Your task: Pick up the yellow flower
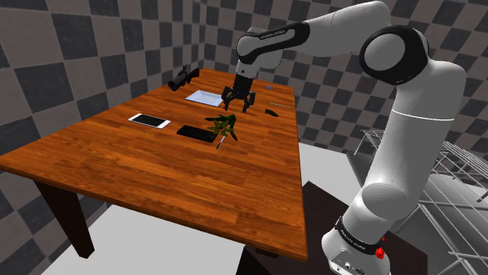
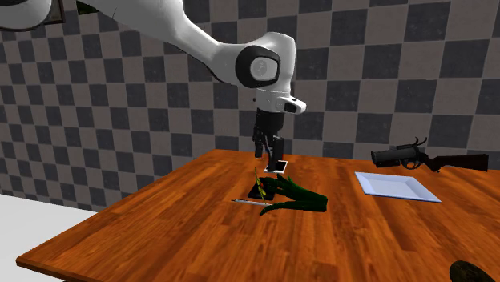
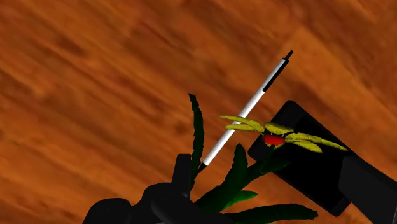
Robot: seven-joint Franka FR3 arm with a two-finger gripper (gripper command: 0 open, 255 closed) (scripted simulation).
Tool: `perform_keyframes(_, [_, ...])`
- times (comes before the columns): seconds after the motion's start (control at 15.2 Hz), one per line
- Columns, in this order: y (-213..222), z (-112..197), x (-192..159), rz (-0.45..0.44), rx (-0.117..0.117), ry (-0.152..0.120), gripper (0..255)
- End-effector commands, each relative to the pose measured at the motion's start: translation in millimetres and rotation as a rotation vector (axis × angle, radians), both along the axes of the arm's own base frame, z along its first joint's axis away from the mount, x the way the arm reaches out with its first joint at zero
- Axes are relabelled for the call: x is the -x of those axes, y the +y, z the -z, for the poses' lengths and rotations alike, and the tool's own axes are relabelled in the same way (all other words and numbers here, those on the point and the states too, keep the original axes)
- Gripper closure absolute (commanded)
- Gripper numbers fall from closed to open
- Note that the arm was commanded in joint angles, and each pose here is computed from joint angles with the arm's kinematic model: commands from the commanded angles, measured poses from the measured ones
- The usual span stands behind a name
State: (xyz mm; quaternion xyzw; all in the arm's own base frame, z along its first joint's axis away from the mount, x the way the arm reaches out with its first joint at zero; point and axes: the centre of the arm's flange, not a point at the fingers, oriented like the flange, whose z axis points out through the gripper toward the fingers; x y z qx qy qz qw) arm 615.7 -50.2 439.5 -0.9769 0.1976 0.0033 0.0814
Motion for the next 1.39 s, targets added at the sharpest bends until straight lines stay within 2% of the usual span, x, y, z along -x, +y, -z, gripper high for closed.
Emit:
perform_keyframes(0.0, [-7.3,17.1,-21.4,0.04,-0.015,0.013,0])
perform_keyframes(0.13, [-12.4,27.5,-33.4,0.064,-0.024,0.02,0])
perform_keyframes(0.59, [-12.4,67.5,-33.4,0.064,-0.024,0.02,0])
perform_keyframes(0.73, [-12.4,67.5,-33.4,0.064,-0.024,0.02,0])
perform_keyframes(0.79, [-12.3,67.6,-33.5,0.064,-0.024,0.02,255])
perform_keyframes(1.32, [-12.6,67.9,-33.3,0.064,-0.024,0.02,255])
